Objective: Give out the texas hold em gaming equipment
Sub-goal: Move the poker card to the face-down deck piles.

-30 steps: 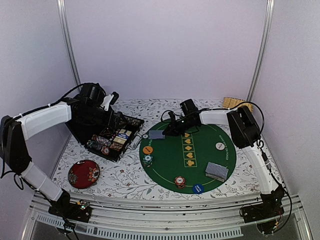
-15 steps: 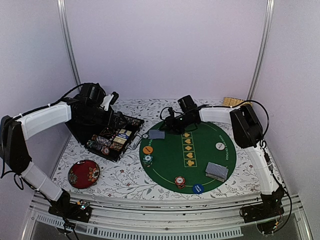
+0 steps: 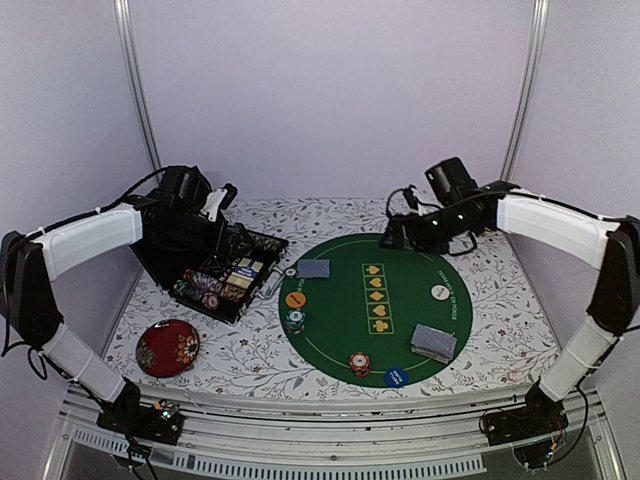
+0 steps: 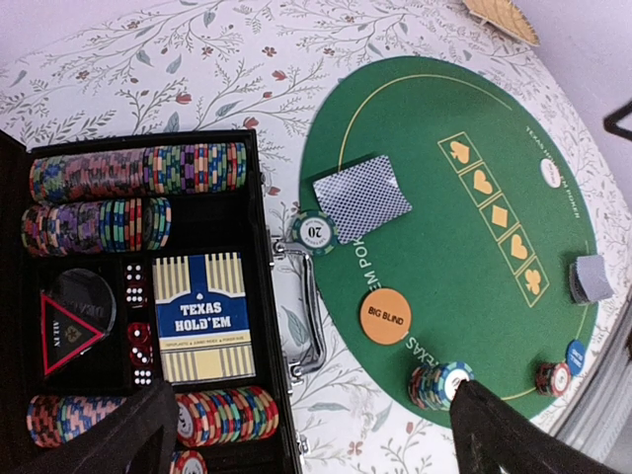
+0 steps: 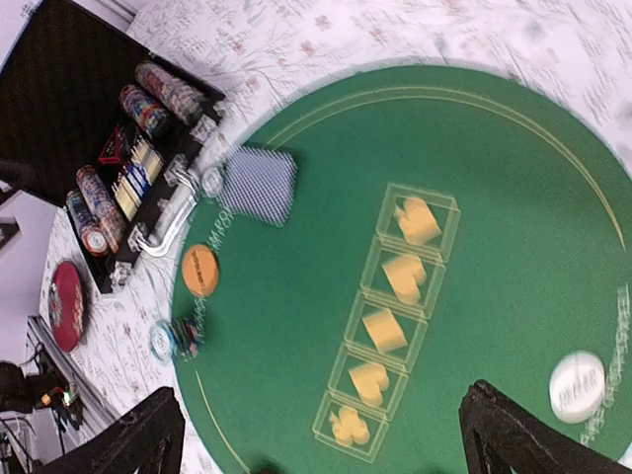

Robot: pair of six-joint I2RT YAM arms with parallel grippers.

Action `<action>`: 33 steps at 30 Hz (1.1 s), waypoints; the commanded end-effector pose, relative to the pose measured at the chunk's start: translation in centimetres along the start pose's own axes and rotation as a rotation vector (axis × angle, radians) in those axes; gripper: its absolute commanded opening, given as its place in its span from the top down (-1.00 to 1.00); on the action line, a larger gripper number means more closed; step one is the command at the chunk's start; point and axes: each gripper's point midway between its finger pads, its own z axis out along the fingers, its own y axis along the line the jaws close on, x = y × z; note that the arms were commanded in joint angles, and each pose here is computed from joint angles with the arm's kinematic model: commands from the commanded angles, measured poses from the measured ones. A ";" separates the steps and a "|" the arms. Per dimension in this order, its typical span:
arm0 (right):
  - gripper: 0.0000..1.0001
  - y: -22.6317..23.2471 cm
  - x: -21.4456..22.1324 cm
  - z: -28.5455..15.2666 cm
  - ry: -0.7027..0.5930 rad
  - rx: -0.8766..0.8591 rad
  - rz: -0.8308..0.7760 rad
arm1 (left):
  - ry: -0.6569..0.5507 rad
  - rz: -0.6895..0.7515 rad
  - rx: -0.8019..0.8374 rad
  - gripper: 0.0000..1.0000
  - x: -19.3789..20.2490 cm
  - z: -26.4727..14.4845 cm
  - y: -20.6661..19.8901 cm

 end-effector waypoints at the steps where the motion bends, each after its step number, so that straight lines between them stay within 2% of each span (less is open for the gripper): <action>1: -0.98 -6.7 10.6 -2.0 0.203 0.139 0.162 | -0.003 -0.018 0.009 -0.97 -0.4 -0.1 0.1; 6: -0.98 -9.3 16.8 -3.9 0.232 0.144 0.317 | 0.003 -0.022 0.023 -0.97 -0.3 0.1 -0.1; 10: -0.98 -9.2 19.6 -3.6 0.265 0.098 0.374 | 0.008 -0.020 0.023 -0.97 -0.1 0.3 -0.2; 13: -0.98 -10.3 21.3 -3.4 0.292 0.149 0.410 | 0.009 -0.015 0.022 -0.97 -0.1 0.3 -0.4; 25: -0.92 -12.8 25.8 -2.6 0.387 0.276 0.439 | 0.010 -0.008 0.020 -0.97 0.0 0.3 -0.4; 33: -0.71 -13.8 26.7 -3.1 0.421 0.357 0.422 | 0.013 -0.008 0.017 -0.97 0.1 0.4 -0.3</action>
